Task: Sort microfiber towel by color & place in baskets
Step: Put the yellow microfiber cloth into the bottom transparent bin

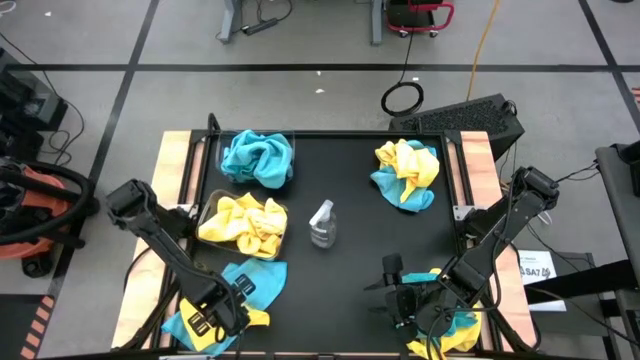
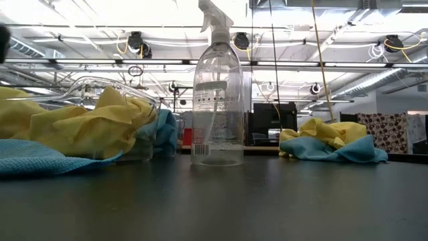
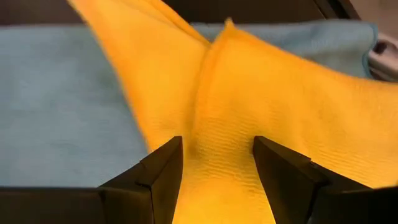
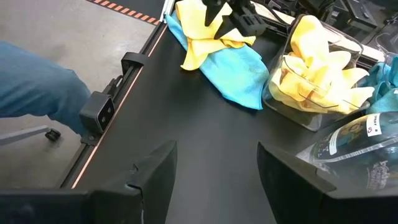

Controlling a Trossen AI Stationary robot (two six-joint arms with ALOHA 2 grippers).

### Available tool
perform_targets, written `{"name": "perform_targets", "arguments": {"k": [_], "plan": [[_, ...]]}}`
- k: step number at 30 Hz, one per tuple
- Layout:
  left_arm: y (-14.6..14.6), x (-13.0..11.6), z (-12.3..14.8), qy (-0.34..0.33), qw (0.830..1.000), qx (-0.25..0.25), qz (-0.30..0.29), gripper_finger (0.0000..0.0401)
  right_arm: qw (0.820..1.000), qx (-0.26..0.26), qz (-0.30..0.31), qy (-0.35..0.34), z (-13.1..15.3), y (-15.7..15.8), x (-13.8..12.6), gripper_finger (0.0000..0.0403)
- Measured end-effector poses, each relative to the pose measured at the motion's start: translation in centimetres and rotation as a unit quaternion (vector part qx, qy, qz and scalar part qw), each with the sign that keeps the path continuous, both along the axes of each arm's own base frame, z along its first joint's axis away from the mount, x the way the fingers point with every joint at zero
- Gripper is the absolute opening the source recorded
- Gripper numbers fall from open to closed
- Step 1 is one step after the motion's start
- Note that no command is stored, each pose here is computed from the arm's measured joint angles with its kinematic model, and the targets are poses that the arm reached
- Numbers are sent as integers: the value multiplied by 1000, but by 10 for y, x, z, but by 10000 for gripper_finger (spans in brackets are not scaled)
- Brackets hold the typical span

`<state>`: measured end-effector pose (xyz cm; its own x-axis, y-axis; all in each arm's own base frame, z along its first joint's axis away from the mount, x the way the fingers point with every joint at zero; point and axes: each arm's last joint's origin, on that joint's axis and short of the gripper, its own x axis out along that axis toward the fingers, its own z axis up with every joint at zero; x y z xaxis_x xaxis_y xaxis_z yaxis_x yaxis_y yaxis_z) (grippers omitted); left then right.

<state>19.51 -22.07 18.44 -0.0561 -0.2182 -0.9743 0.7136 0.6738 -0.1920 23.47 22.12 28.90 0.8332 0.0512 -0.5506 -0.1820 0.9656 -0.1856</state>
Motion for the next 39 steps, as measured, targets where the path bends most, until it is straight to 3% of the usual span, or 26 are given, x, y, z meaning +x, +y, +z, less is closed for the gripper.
{"name": "perform_targets", "arguments": {"k": [7, 10, 15, 20, 26, 39], "plan": [[-6, -3, -14, 14, 1000, 18, -19, 184, 1000, 1, 0, -1, 0, 0, 0, 215], [-7, -4, -18, 19, 999, 25, -21, 136, 1000, 1, 0, -1, 0, 0, 0, 215], [-8, -4, -20, 42, 999, 13, -21, 21, 1000, 1, 0, -1, 0, 0, 0, 215], [-5, -4, -14, 55, 998, 24, 7, 10, 1000, -1, 1, -1, 0, 0, 0, 215], [-9, 9, 19, 30, 998, 47, 17, 5, 1000, -7, 6, -1, 0, 0, 0, 215], [-4, 20, 118, -101, 980, 169, 35, 2, 1000, -7, 7, -4, 1, 0, 0, 215]]}}
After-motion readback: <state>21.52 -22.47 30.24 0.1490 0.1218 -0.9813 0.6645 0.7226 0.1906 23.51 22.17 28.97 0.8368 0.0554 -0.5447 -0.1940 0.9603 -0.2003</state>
